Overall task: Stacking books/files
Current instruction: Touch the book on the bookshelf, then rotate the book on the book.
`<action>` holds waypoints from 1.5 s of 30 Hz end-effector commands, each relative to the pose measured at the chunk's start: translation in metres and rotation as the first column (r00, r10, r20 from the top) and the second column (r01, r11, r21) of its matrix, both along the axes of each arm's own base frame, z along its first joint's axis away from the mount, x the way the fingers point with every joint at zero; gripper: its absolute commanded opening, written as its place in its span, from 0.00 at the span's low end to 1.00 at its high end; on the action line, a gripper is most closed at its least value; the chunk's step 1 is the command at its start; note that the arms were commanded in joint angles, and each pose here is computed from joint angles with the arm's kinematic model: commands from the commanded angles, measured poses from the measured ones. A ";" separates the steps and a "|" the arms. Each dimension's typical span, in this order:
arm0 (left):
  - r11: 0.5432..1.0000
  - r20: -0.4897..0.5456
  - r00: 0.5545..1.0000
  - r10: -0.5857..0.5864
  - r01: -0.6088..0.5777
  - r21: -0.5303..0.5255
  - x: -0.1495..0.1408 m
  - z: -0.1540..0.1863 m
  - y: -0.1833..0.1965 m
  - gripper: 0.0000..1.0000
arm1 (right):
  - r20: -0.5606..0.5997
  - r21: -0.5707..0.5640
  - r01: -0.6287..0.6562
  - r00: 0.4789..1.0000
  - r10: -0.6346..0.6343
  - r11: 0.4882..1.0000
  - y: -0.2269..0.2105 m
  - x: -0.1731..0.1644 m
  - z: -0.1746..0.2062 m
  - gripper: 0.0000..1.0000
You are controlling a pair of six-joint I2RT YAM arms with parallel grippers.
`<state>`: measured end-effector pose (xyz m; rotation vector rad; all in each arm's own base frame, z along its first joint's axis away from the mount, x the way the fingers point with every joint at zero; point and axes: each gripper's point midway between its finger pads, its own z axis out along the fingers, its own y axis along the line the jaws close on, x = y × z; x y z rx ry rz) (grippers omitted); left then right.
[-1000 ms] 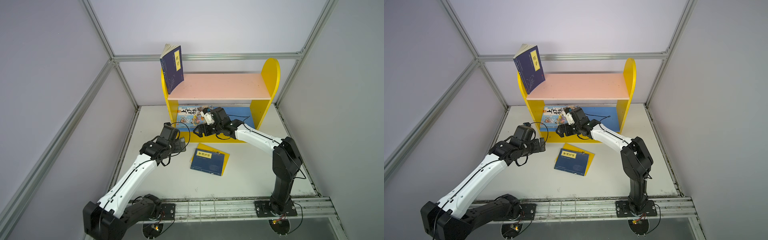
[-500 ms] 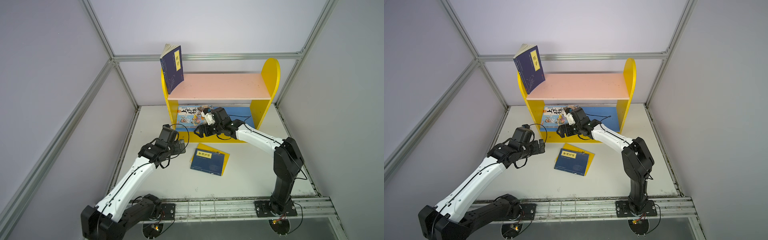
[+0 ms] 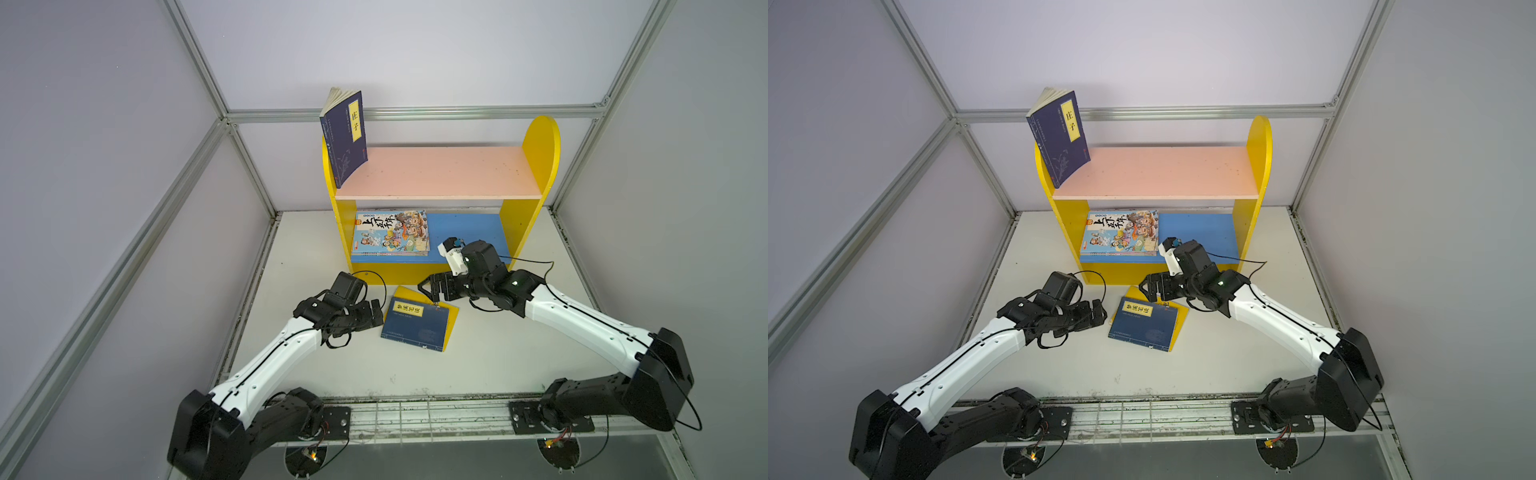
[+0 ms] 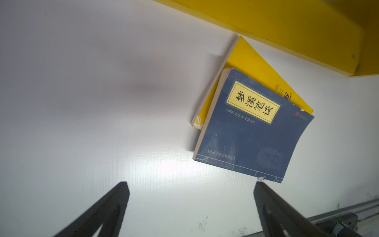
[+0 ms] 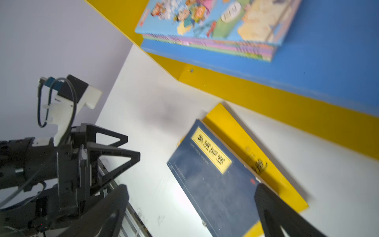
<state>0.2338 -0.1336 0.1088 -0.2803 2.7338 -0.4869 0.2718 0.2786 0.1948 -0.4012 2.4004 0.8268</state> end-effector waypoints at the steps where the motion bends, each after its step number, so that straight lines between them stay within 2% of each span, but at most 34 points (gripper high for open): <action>1: 0.983 -0.017 1.000 -0.010 0.007 -0.182 0.000 -0.003 -0.033 1.00 | -0.104 -0.130 0.059 0.992 -0.073 0.990 -0.037 -0.026 -0.037 1.00; 4: 0.962 -0.055 0.998 -0.004 -0.011 -0.273 -0.004 -0.015 -0.045 1.00 | -0.174 -0.161 0.070 0.980 -0.098 0.985 -0.048 -0.042 -0.065 1.00; 7: 0.955 -0.090 0.996 0.016 -0.041 -0.293 -0.012 -0.024 -0.045 1.00 | -0.244 -0.162 0.069 0.964 -0.108 0.984 -0.048 -0.051 -0.090 1.00; 10: 0.951 -0.110 0.993 0.043 -0.074 -0.301 -0.022 -0.031 -0.040 1.00 | -0.294 -0.167 0.065 0.949 -0.112 0.984 -0.042 -0.050 -0.112 1.00; 13: 0.927 -0.131 0.991 0.038 -0.084 -0.366 -0.031 -0.037 -0.045 0.99 | -0.333 -0.165 0.043 0.938 -0.097 0.985 -0.031 -0.046 -0.126 1.00; 17: 0.916 -0.168 0.986 0.023 -0.088 -0.391 -0.039 -0.047 -0.054 0.99 | -0.362 -0.112 -0.004 0.932 -0.037 0.994 -0.012 -0.042 -0.127 1.00; 27: 0.912 -0.194 0.980 0.049 -0.123 -0.391 -0.038 -0.063 -0.061 1.00 | -0.387 -0.047 0.032 0.921 -0.047 0.998 0.004 -0.036 -0.120 0.96; 32: 0.912 -0.197 0.978 0.070 -0.143 -0.385 -0.032 -0.067 -0.062 0.99 | -0.370 -0.032 0.038 0.928 -0.047 0.999 0.013 -0.043 -0.102 0.96; 37: 0.904 -0.179 0.978 0.106 -0.170 -0.392 -0.029 -0.063 -0.059 0.99 | -0.214 -0.229 0.042 0.972 -0.092 0.973 -0.018 -0.016 -0.083 0.99; 41: 0.900 -0.176 0.976 0.127 -0.188 -0.393 -0.030 -0.061 -0.055 0.99 | -0.137 -0.258 -0.066 0.990 0.031 0.964 -0.015 0.006 -0.070 0.99; 45: 0.899 -0.205 0.973 0.108 -0.183 -0.397 -0.033 -0.063 -0.059 0.99 | -0.152 -0.245 -0.193 0.976 0.159 0.950 0.004 0.012 -0.075 0.99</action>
